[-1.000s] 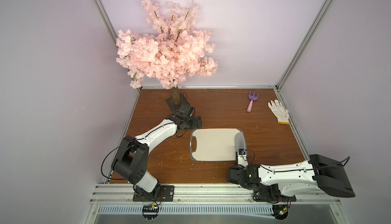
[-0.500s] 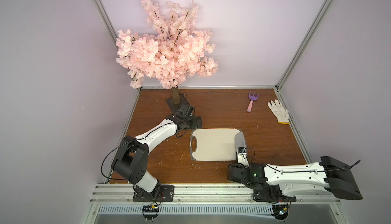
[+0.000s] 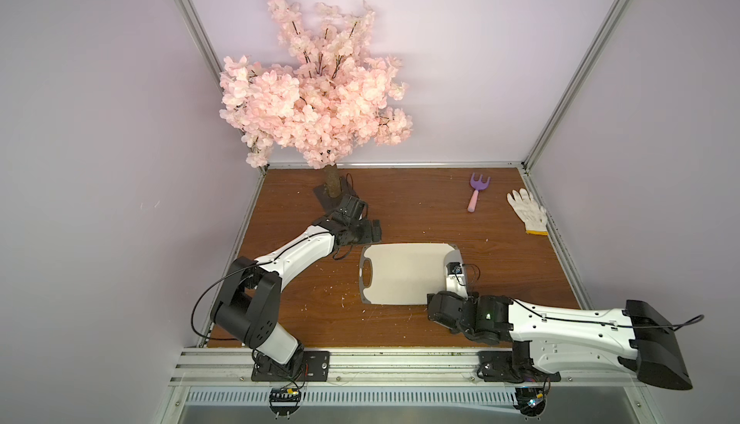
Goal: Align the knife with the edge of the cutting board
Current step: Place the knife at the edge of the cutting board, then reset both arms
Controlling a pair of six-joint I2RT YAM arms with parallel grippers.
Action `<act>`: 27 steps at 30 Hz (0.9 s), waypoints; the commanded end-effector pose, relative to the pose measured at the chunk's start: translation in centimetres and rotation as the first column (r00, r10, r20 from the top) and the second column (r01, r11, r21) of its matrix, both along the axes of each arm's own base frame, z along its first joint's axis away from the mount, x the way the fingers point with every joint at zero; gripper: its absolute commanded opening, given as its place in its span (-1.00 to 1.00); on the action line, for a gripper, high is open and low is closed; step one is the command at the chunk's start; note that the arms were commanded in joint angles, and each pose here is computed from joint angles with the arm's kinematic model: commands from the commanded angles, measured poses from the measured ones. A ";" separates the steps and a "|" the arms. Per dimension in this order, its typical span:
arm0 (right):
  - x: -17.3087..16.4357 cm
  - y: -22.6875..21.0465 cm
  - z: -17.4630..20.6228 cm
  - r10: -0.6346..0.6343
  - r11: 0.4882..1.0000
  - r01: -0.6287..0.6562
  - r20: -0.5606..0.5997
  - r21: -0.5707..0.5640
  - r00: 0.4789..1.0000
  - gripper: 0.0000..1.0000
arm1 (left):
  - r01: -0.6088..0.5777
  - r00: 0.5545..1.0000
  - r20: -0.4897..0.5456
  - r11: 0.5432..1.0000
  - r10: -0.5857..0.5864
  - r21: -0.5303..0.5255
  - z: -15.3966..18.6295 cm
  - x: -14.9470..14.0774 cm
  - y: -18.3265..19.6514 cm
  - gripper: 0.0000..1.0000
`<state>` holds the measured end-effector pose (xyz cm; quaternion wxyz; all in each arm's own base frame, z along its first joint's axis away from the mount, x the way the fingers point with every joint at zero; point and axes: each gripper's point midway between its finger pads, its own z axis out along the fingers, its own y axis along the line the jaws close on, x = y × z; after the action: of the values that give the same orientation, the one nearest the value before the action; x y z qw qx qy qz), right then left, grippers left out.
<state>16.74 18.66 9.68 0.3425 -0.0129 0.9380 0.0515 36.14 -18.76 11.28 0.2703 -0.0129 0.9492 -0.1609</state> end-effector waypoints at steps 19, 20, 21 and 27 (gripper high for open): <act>13.1 -7.1 10.2 -0.143 0.990 0.137 0.247 0.038 0.958 0.98 | -0.343 0.901 0.300 0.938 0.314 0.051 6.0 3.7 10.8 0.99; 13.9 -7.7 10.7 -0.161 0.987 0.152 0.276 0.054 0.948 0.98 | -0.372 0.887 0.314 0.927 0.339 0.050 6.1 3.8 11.7 0.99; 14.4 -8.4 11.1 -0.175 0.985 0.163 0.301 0.064 0.937 0.98 | -0.404 0.867 0.338 0.914 0.366 0.047 6.3 4.0 12.6 0.99; 17.0 -12.6 12.3 -0.269 0.963 0.232 0.453 0.136 0.850 0.99 | -0.600 0.701 0.490 0.800 0.519 0.011 7.1 3.3 18.1 0.99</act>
<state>32.15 6.68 19.44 0.5019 0.1148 0.8570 0.0213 39.32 -3.91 16.43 0.4656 -0.1871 0.8647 -0.0242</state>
